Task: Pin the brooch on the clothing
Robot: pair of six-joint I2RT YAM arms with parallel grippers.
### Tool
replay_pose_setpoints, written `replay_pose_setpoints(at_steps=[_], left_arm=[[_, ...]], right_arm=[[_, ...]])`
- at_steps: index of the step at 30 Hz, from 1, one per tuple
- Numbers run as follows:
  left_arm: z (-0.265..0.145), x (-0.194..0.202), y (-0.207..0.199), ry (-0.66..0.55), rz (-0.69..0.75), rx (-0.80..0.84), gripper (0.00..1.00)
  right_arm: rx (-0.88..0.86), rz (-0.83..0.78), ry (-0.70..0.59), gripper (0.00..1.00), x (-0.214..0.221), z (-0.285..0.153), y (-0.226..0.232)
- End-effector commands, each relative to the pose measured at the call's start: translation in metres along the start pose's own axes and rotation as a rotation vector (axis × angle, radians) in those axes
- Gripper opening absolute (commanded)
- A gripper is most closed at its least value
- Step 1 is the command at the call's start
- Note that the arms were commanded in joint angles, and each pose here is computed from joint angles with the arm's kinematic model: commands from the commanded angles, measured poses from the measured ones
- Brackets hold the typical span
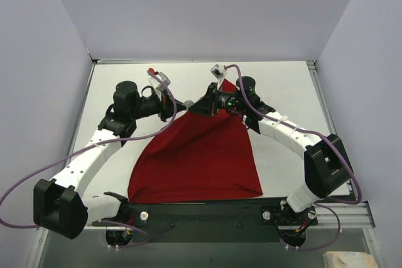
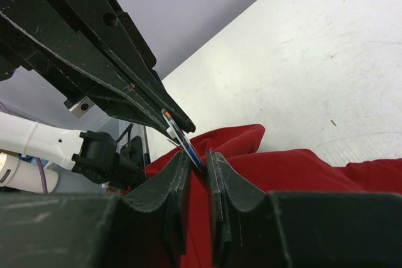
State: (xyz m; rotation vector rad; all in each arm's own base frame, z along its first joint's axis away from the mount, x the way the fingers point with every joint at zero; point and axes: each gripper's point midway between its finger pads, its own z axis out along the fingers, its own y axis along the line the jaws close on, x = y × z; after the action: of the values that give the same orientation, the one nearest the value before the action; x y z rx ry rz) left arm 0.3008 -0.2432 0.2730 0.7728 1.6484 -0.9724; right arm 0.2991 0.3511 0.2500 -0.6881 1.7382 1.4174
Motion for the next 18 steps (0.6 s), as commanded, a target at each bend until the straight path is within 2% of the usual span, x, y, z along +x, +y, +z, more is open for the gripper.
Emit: replay_pose_setpoints(at_steps=[1, 12, 18], left_arm=[[0.007, -0.021, -0.014, -0.023, 0.051, 0.050, 0.00], [0.015, -0.019, -0.023, 0.034, 0.066, 0.062, 0.00], [0.022, -0.014, -0.034, 0.084, 0.131, 0.071, 0.00]], right_arm=[[-0.122, -0.142, -0.021, 0.11, -0.022, 0.011, 0.045], [-0.113, -0.158, 0.023, 0.11, -0.017, 0.016, 0.048], [-0.087, -0.143, 0.041, 0.09, -0.018, 0.020, 0.043]])
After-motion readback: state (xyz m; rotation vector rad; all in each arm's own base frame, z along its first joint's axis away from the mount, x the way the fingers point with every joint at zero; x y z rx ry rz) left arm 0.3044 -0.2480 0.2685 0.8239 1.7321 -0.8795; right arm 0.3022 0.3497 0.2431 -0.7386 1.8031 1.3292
